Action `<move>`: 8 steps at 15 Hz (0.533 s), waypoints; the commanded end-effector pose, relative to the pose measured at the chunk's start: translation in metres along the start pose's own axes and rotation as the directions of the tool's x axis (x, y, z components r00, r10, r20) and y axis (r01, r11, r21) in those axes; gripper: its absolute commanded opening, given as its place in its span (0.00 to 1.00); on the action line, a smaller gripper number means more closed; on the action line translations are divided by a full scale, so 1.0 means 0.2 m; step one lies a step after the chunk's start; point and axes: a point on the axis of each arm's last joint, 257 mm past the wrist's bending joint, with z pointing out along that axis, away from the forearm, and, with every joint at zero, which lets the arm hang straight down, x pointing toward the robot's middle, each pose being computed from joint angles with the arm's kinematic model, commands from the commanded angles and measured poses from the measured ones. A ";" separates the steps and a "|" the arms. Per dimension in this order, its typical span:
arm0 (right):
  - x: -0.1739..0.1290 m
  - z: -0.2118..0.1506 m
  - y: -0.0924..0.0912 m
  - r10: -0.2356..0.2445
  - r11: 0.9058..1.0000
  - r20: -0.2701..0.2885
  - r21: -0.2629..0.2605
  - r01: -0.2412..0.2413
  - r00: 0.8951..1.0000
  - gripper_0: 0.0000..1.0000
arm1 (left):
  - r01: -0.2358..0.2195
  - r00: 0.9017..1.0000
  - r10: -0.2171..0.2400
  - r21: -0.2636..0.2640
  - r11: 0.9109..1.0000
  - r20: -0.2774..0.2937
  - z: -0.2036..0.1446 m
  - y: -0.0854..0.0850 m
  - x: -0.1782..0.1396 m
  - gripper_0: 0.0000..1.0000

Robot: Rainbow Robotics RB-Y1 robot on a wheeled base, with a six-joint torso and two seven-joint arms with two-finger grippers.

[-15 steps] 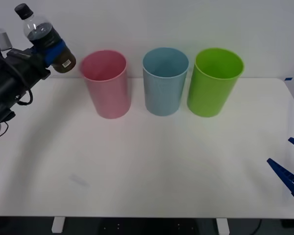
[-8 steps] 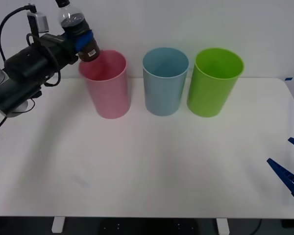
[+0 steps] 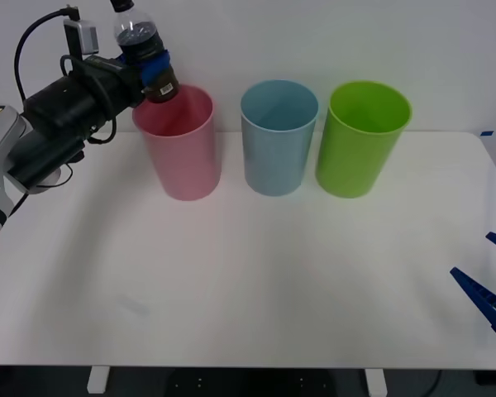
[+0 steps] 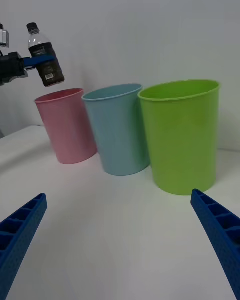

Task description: Grasp the object on the table and drop it into the matching bin: aluminum can to the light blue bin, PET bottle to the pink bin.

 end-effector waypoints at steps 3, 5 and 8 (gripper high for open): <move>0.00 0.00 0.00 0.000 1.000 0.000 0.000 0.000 1.000 1.00 | -0.006 1.000 0.006 0.007 1.000 -0.003 0.00 -0.01 0.01 1.00; 0.00 0.00 0.00 0.000 1.000 0.000 0.000 0.000 1.000 1.00 | -0.006 1.000 0.006 0.012 1.000 -0.004 0.00 -0.02 0.01 1.00; 0.00 0.00 0.00 0.000 1.000 0.000 0.000 0.000 1.000 1.00 | 0.005 1.000 -0.005 0.030 1.000 -0.008 0.00 -0.04 0.02 1.00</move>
